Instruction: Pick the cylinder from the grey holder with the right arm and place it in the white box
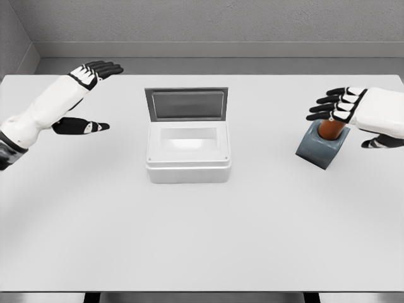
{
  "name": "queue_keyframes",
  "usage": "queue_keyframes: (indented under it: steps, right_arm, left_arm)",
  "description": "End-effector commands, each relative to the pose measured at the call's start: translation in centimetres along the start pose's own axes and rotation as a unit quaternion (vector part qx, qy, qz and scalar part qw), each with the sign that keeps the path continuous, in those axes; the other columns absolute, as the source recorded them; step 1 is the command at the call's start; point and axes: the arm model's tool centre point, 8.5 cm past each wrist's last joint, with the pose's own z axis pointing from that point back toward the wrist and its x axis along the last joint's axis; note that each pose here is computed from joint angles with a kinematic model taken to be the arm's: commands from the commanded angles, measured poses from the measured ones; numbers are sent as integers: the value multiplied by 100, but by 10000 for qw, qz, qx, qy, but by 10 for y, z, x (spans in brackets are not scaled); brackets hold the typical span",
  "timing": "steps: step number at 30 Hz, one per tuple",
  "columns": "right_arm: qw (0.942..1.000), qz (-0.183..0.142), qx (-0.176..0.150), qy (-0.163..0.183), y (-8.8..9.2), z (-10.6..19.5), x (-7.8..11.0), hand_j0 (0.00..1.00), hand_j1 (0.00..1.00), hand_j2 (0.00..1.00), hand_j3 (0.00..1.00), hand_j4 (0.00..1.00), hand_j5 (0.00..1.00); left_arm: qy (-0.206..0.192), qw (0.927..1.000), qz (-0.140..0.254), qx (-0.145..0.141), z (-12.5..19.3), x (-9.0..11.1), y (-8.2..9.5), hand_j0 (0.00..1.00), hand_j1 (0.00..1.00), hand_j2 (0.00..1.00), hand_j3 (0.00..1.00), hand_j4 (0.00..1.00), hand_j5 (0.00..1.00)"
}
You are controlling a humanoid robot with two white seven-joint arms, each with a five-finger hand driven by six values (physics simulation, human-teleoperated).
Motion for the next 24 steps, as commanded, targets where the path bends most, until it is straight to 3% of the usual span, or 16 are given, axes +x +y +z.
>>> queue_keyframes:
  steps: [1, 8, 9, 10, 11, 13, 15, 17, 20, 22, 23, 24]
  right_arm:
    - [10000, -25, 12, -8, 1, -1, 0, 100, 100, 100, 100, 100, 100]
    - [9999, 64, -84, 55, -9, 2, -4, 100, 100, 100, 100, 100, 100]
    - [9997, 180, 73, 118, -16, 4, -7, 100, 100, 100, 100, 100, 100]
    - [9980, 161, 595, 157, -14, 2, -13, 100, 100, 100, 100, 100, 100]
    - [9954, -54, 955, 37, -8, -13, -19, 100, 100, 100, 100, 100, 100]
    - [9976, -493, 455, -168, -24, -34, -31, 99, 99, 99, 99, 99, 99]
    - [9981, -504, 204, -293, -34, -52, -33, 99, 99, 99, 99, 99, 99]
    - [9991, -318, 151, -246, -48, -51, -35, 99, 99, 99, 99, 99, 99]
    - [9992, -48, 390, 113, -46, -44, -48, 99, 99, 99, 99, 99, 99]
    - [9975, 111, 653, 238, -37, -45, -51, 99, 99, 99, 99, 99, 99]
    - [9966, 63, 756, 307, -31, -46, -56, 98, 98, 98, 98, 98, 98]
    - [9961, 45, 782, 412, -30, -43, -63, 98, 98, 98, 98, 98, 98]
  left_arm:
    - [16, 10000, 49, 29, 0, 0, 0, 100, 100, 100, 100, 100, 100]
    - [52, 10000, 46, 20, 1, -2, 1, 100, 100, 100, 100, 100, 100]
    - [44, 9999, 135, 14, 1, -2, 1, 100, 100, 100, 100, 100, 100]
    - [67, 9992, 361, -173, 1, -5, -1, 100, 100, 100, 100, 100, 100]
    - [97, 9971, 621, -432, 3, -8, -4, 100, 100, 100, 100, 100, 100]
    - [45, 9914, 1127, -663, 4, -9, -6, 100, 100, 100, 100, 100, 100]
    - [48, 9826, 1635, -878, 8, -14, -10, 100, 100, 100, 100, 100, 100]
    - [198, 9649, 2281, -1285, 8, -25, -15, 100, 100, 100, 100, 100, 100]
    - [438, 9539, 2751, -1115, 6, -36, -12, 100, 100, 100, 100, 100, 100]
    - [517, 9426, 3185, -861, 4, -43, -7, 100, 100, 100, 100, 100, 100]
    - [610, 9371, 3352, -766, 4, -48, -5, 100, 100, 100, 100, 100, 100]
    - [631, 9359, 3384, -745, 3, -50, -7, 100, 100, 100, 100, 100, 100]
